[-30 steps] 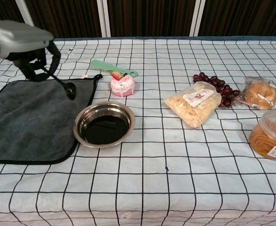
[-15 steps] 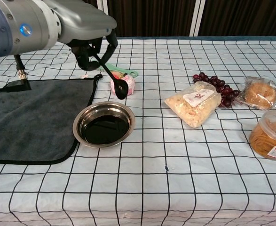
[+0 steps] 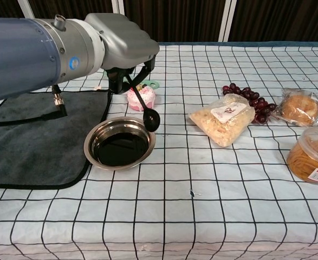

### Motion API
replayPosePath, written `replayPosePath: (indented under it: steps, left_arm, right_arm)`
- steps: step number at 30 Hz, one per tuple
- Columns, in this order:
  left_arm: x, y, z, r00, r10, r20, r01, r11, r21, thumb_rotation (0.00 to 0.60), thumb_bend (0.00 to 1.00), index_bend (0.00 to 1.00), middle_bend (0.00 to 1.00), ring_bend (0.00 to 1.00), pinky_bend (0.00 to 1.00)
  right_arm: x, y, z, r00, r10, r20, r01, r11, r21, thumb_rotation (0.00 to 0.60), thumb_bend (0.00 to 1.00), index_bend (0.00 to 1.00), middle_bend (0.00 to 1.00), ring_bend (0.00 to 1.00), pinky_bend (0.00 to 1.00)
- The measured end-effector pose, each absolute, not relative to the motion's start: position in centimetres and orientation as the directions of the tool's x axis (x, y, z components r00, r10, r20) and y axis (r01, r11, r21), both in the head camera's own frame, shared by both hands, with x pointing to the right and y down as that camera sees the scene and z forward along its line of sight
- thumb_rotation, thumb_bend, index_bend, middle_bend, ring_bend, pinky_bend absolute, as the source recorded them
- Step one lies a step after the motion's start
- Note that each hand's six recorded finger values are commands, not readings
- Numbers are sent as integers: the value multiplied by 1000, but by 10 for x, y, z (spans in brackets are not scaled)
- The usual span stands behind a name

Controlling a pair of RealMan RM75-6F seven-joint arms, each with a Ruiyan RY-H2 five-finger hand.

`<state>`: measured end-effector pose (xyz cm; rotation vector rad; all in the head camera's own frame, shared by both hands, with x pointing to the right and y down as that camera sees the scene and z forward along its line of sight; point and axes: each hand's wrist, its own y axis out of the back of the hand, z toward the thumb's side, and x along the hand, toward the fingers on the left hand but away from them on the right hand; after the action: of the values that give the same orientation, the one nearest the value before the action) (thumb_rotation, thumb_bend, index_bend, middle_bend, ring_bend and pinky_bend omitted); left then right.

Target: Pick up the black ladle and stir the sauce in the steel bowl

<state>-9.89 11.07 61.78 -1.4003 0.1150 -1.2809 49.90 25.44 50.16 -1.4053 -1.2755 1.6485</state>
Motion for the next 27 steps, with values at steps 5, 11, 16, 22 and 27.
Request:
replayPosePath:
  steps: [5,11,16,22,27]
  left_arm:
    - [-105,110,628,369,-699,612,603,-321,-730,600,512,693,917,926,851]
    - [-108,113,642,375,-688,621,640,-293,-711,600,513,697,918,929,854]
    - [-110,118,649,383,-679,626,672,-260,-693,600,513,699,918,929,854]
    - [-115,124,657,397,-672,625,715,-199,-670,600,513,700,918,929,854]
    - [-118,124,658,409,-684,604,746,-130,-653,600,513,700,918,929,854]
  right_arm:
    - [499,255,502,-245,897,-367,127,-346,-930,600,224,57,7,77,216]
    - [499,254,502,-245,897,-368,127,-346,-929,600,223,57,7,77,216]
    - [500,255,502,-247,897,-367,128,-345,-930,600,223,57,7,77,216]
    - [500,255,501,-245,898,-365,132,-342,-930,600,223,57,7,77,216]
    - [499,255,502,-242,898,-367,134,-344,-929,600,223,56,8,77,216]
